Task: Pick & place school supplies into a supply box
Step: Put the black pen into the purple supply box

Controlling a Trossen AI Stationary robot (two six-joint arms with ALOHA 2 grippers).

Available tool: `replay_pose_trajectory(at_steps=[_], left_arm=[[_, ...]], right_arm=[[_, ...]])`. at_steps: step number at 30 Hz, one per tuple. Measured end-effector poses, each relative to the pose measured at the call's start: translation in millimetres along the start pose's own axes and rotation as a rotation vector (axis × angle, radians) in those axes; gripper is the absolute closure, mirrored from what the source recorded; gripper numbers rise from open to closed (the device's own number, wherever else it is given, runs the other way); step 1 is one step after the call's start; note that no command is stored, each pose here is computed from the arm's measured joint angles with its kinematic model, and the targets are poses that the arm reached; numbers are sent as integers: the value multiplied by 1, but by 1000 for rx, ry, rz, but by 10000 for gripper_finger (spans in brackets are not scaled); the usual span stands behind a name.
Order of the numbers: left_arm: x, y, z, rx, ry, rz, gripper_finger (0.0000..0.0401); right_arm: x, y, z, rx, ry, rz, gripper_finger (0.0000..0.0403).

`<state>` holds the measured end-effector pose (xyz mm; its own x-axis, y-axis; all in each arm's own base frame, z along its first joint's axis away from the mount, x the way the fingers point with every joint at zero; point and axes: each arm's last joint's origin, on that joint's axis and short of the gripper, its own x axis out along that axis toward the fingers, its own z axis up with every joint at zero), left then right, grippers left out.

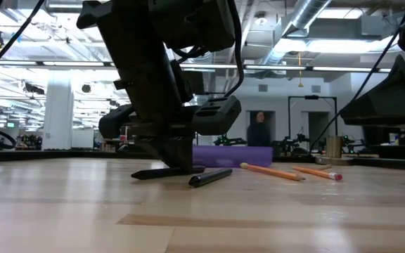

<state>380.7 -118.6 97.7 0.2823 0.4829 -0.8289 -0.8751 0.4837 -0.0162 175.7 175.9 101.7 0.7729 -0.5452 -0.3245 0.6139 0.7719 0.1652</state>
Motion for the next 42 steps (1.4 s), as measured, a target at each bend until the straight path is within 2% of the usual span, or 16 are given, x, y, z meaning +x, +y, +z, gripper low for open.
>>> replay_pose_trajectory(at_steps=[7,11,15,19,22,32,36,42], left_arm=[[-14,-10,2,85,0,16,388],[-35,-18,15,203,29,81,389],[-57,-24,44,294,-15,121,389],[-71,-24,75,401,-64,178,389],[-76,-19,99,510,-51,219,389],[-41,8,181,841,27,285,389],[-24,16,207,939,38,237,388],[-8,12,235,1010,-25,6,388]], right_arm=[[0,0,0,-3,0,-1,295],[0,0,0,-4,2,-1,295],[0,0,0,-5,5,-1,295],[0,0,0,-6,5,-1,295],[0,0,0,-10,6,-2,295],[0,-1,0,-34,8,-3,295],[0,-2,0,-49,8,-8,296],[0,-2,0,-56,8,-10,296]])
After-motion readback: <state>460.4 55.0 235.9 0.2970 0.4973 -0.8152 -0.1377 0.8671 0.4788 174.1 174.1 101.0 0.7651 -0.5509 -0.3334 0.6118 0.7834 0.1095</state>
